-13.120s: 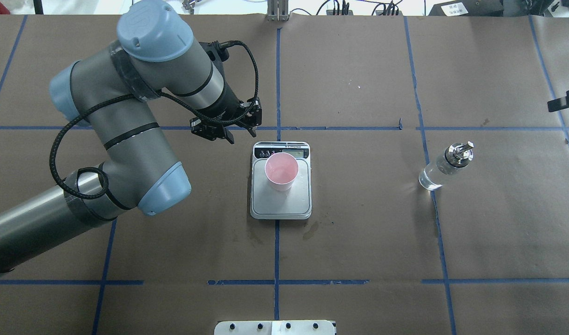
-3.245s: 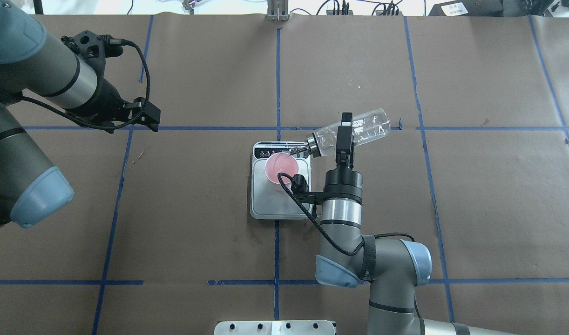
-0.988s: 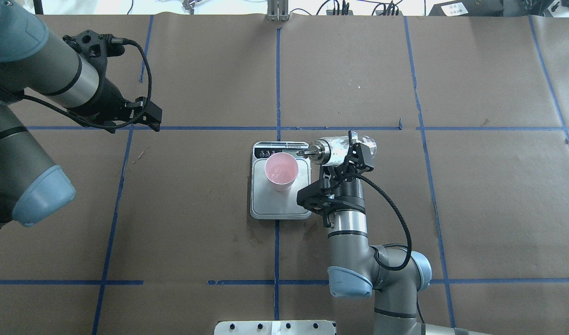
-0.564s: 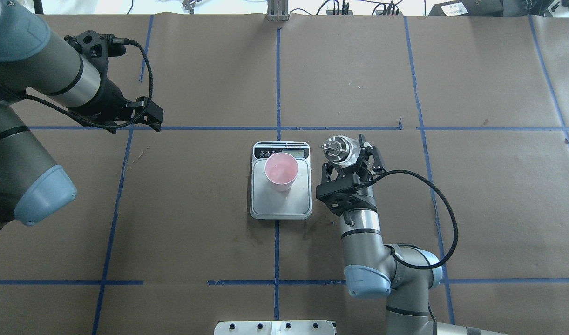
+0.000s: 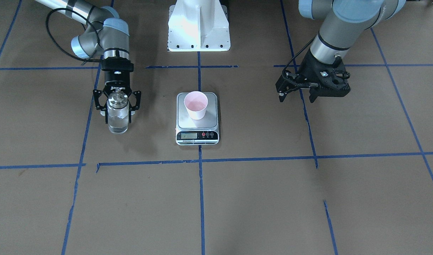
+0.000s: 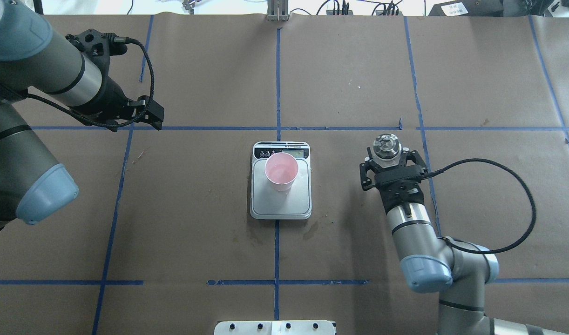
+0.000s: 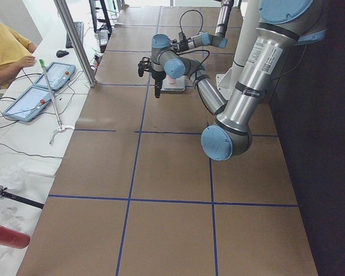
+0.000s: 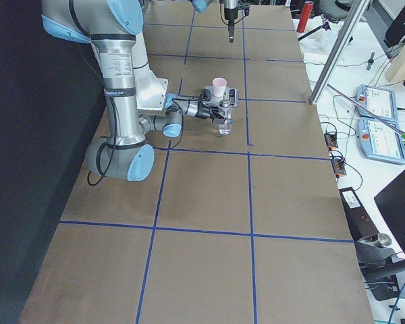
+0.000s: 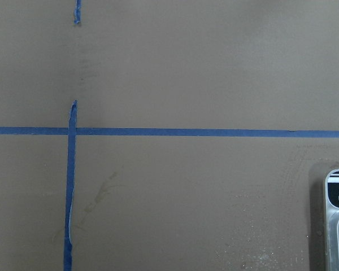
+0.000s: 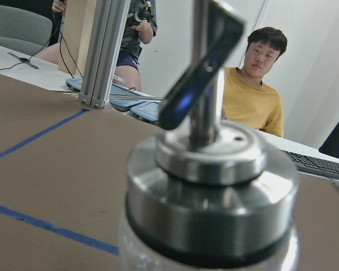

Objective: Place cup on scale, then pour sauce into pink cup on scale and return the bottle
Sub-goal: 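Carry the upright bottle back with the right gripper and lower it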

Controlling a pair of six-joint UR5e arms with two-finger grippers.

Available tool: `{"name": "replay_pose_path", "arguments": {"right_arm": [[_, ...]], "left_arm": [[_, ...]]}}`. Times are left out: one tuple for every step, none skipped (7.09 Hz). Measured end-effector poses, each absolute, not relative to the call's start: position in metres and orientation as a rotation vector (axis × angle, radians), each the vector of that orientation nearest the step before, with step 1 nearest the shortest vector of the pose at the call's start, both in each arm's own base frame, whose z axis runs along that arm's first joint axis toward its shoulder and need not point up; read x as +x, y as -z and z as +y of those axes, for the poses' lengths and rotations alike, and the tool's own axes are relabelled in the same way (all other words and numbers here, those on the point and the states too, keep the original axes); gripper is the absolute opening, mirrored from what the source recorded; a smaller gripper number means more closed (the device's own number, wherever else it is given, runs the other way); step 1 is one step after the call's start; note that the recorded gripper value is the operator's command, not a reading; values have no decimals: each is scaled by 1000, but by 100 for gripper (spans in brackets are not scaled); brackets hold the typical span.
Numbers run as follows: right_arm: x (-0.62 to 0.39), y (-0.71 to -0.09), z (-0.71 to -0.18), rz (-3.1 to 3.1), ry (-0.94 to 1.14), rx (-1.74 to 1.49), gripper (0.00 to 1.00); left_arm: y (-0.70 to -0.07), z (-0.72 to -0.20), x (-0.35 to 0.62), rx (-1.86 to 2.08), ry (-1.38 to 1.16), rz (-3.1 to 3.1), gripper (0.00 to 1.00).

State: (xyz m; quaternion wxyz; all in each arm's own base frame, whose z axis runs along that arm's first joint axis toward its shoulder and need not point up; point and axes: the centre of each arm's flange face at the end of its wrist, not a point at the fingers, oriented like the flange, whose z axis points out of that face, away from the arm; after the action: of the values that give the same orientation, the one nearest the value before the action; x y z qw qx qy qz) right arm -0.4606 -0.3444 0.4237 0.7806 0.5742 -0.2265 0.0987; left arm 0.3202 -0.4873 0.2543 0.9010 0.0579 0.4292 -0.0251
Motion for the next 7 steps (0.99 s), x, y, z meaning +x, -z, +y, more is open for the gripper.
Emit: {"name": "replay_pose_path", "arguments": {"right_arm": [[-435,-446,-345,-501,-258,1209,0],[-420,-460,-344,-537,-332,1182,0],[-412,-469,-342,-578,-403,1158,0],[-409,-473,-341,-604,-447,1143,0],[-409,-474,-339,-629,-477,1130,0],[-412,-475,-334,-644,-486,1124,0],[-414,-475,-329,-649,-484,1123,0]], "left_arm": [[-253,-489,321,122,52,888,100],[-252,-490,322,124,54,887,100],[-250,-491,321,132,58,884,100],[-248,-493,320,146,64,879,100],[-247,-493,318,154,70,876,100],[-246,-494,317,158,73,875,100],[-247,-494,317,158,74,873,100]]}}
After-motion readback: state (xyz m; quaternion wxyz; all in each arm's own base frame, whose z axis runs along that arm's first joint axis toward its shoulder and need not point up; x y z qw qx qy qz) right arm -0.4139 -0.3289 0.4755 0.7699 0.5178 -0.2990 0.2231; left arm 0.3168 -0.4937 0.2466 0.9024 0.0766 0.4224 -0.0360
